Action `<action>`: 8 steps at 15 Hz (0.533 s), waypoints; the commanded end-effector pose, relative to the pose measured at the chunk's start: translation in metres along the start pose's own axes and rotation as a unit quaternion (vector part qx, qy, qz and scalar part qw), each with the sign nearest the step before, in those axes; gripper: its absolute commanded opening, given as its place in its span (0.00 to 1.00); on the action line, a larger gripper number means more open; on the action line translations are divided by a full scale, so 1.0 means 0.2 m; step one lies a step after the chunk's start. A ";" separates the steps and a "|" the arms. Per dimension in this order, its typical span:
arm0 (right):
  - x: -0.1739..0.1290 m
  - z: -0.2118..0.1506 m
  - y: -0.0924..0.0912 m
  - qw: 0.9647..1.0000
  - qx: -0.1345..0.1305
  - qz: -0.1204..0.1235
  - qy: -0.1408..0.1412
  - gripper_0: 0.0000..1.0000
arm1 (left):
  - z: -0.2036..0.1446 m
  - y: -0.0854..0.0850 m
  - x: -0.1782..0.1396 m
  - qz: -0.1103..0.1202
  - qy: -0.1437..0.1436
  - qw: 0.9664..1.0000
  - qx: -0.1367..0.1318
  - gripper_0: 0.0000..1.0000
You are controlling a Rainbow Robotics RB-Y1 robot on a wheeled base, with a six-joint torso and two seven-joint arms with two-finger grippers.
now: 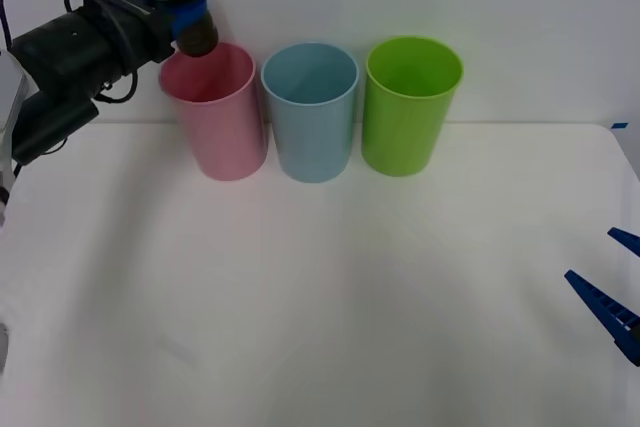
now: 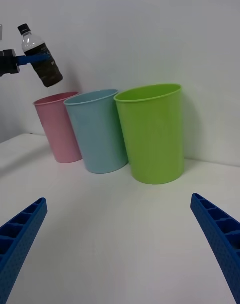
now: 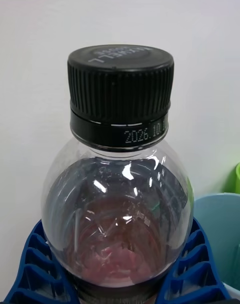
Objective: Grasp the object on the table and drop it into the matching bin: aluminum can to the light blue bin, PET bottle to the pink bin.
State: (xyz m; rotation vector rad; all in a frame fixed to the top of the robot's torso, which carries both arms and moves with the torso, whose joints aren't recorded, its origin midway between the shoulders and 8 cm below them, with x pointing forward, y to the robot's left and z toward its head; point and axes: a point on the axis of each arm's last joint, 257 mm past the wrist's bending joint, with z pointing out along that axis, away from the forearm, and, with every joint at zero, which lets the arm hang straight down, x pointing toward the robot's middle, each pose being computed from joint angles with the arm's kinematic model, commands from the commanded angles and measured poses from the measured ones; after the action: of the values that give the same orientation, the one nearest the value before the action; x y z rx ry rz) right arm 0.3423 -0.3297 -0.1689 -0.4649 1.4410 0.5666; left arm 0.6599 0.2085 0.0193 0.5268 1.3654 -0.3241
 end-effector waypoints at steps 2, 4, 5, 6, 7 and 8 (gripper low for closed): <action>0.00 0.00 0.00 1.000 0.000 0.000 0.000 1.00 | 0.02 -0.01 0.01 0.000 -0.002 1.000 -0.005 0.03; 0.00 0.00 0.00 1.000 0.000 0.000 0.000 1.00 | 0.02 -0.02 0.01 0.001 -0.002 1.000 -0.004 0.24; 0.00 0.00 0.00 1.000 0.000 0.000 0.000 1.00 | 0.02 -0.02 0.01 0.001 -0.001 1.000 -0.003 0.95; 0.00 0.00 0.00 1.000 0.000 0.000 0.000 1.00 | 0.02 -0.02 0.01 0.002 -0.002 1.000 -0.003 1.00; 0.00 0.00 0.00 1.000 0.000 0.000 0.000 1.00 | 0.02 -0.03 0.01 0.001 -0.002 1.000 -0.002 1.00; 0.00 0.00 0.00 1.000 0.000 0.000 0.000 1.00 | 0.03 -0.03 0.01 0.000 -0.003 1.000 -0.002 1.00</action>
State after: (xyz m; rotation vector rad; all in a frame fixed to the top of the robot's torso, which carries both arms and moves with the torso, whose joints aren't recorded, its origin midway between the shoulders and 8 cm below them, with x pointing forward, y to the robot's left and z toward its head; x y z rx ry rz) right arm 0.3423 -0.3297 -0.1689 -0.4649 1.4410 0.5666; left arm 0.6614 0.2019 0.0171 0.5237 1.3615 -0.3213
